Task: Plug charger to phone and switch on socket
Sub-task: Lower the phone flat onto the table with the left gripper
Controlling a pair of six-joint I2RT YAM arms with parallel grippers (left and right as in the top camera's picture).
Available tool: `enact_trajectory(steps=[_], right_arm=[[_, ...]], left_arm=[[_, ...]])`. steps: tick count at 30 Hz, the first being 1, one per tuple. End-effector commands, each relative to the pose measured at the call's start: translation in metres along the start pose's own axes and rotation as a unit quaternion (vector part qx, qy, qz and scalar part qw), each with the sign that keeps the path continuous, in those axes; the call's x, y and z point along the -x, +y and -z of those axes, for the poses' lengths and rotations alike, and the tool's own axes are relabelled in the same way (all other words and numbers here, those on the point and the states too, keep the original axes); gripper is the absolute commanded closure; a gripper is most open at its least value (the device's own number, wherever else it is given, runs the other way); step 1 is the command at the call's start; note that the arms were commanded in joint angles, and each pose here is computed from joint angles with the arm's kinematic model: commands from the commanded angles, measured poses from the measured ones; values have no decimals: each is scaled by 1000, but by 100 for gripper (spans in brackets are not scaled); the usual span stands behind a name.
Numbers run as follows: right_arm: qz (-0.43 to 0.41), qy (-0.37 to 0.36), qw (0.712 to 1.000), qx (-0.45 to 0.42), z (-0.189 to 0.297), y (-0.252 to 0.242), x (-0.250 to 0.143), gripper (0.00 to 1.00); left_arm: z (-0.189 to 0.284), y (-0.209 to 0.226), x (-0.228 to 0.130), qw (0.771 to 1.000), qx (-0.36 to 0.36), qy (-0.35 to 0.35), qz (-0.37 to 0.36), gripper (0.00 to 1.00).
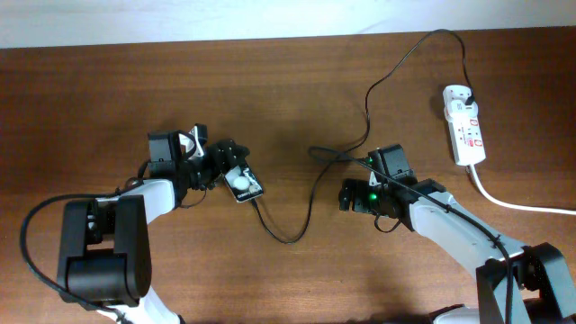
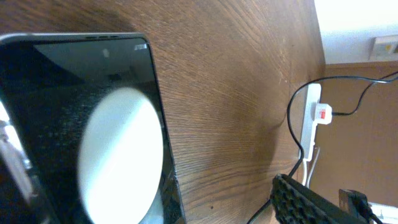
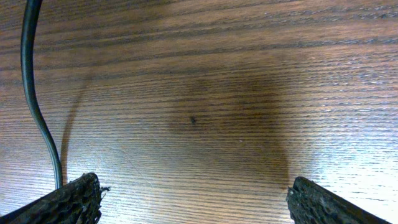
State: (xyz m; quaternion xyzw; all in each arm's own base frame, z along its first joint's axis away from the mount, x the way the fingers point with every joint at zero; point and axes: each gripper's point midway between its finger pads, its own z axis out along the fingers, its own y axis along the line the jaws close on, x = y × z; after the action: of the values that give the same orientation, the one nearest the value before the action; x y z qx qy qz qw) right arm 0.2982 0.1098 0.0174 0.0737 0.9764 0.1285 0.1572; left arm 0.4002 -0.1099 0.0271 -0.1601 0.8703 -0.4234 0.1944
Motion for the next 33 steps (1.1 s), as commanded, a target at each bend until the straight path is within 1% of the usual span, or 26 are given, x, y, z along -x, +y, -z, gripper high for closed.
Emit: enact_trajectory(steps=[1, 5, 9, 11, 13, 15, 20, 24, 26, 27, 28, 30, 32, 33], right_arm=[[3, -10, 1000, -3, 3, -1, 4, 1], [3, -10, 1000, -3, 3, -1, 4, 1], [3, -10, 1000, -3, 3, -1, 4, 1], [3, -10, 1000, -3, 3, -1, 4, 1], [3, -10, 1000, -3, 3, -1, 4, 1], [3, -10, 1000, -3, 3, -1, 4, 1], [3, -10, 1000, -3, 3, -1, 4, 1], [3, -10, 1000, -3, 3, -1, 4, 1], [3, -10, 1000, -3, 3, -1, 4, 1], [3, -10, 1000, -3, 3, -1, 4, 1], [3, -10, 1000, -3, 3, -1, 4, 1], [3, -10, 1000, -3, 3, -1, 4, 1], [3, -10, 1000, -3, 3, -1, 4, 1], [3, -10, 1000, -3, 3, -1, 4, 1]], left_arm=[[-1, 11, -1, 1000, 22, -5, 2, 9], [-1, 11, -2, 1000, 22, -2, 3, 0], [-1, 12, -4, 1000, 23, 2, 7, 1], [-1, 13, -6, 1000, 26, 5, 11, 5], [-1, 16, -9, 999, 33, 10, 18, 4], [0, 22, -13, 998, 45, 16, 29, 1], [6, 38, -18, 995, 77, 20, 54, 1], [8, 46, -26, 993, 94, 33, 58, 1], [11, 51, -22, 993, 103, 25, 61, 0], [12, 52, -20, 992, 105, 21, 61, 2], [13, 56, -18, 992, 113, 15, 61, 0], [16, 68, -12, 987, 149, -4, 59, 1], [16, 69, -12, 987, 152, -5, 58, 1], [16, 69, -12, 987, 151, -6, 58, 2]])
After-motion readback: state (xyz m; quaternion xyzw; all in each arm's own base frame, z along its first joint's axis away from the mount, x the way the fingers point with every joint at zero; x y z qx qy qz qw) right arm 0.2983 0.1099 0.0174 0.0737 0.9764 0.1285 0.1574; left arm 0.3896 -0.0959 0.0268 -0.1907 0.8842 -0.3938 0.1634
